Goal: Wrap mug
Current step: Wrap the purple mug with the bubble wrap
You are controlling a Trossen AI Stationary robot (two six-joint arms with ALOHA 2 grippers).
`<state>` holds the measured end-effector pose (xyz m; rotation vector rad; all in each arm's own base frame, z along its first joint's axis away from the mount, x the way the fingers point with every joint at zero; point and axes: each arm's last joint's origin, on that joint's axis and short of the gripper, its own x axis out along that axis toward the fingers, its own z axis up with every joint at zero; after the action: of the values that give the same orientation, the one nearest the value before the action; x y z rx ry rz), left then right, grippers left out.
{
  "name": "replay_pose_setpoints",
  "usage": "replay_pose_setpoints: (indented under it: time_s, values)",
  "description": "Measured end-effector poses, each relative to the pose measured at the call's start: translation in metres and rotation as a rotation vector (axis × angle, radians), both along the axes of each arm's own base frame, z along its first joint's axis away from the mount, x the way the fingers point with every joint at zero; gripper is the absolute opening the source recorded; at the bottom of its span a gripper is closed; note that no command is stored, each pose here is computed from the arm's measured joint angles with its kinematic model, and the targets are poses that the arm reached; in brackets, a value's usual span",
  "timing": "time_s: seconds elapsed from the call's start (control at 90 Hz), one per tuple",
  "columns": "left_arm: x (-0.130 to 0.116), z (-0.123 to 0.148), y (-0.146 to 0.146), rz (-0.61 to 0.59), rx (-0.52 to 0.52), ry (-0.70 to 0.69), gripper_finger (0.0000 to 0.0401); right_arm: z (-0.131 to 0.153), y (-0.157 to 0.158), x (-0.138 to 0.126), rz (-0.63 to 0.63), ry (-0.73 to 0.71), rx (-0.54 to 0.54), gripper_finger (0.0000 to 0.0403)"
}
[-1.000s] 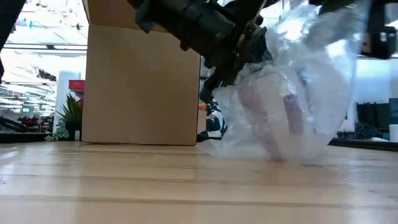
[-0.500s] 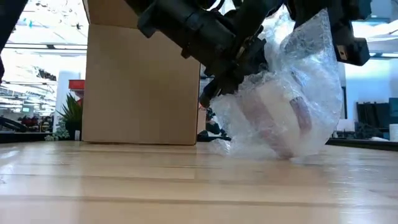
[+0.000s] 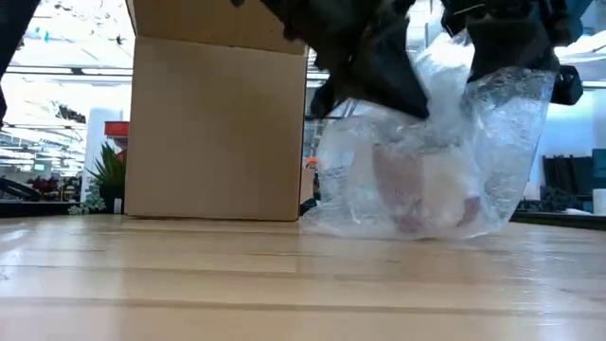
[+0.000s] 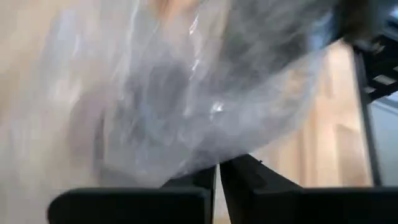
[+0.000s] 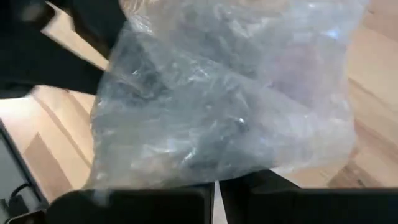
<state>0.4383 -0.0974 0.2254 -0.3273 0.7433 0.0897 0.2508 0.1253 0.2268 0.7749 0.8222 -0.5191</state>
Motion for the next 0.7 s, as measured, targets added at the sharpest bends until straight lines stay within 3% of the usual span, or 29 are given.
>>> replay_pose_setpoints:
  time_s: [0.322, 0.7]
  values:
    - [0.003, 0.006, 0.016, 0.076, 0.040, 0.016, 0.0000, 0.016, -0.020, -0.014, -0.023, 0.030, -0.024, 0.0000]
    - [0.003, -0.003, 0.062, 0.176, 0.059, 0.087, 0.0000, 0.016, -0.064, 0.001, 0.066, 0.107, -0.013, 0.0014]
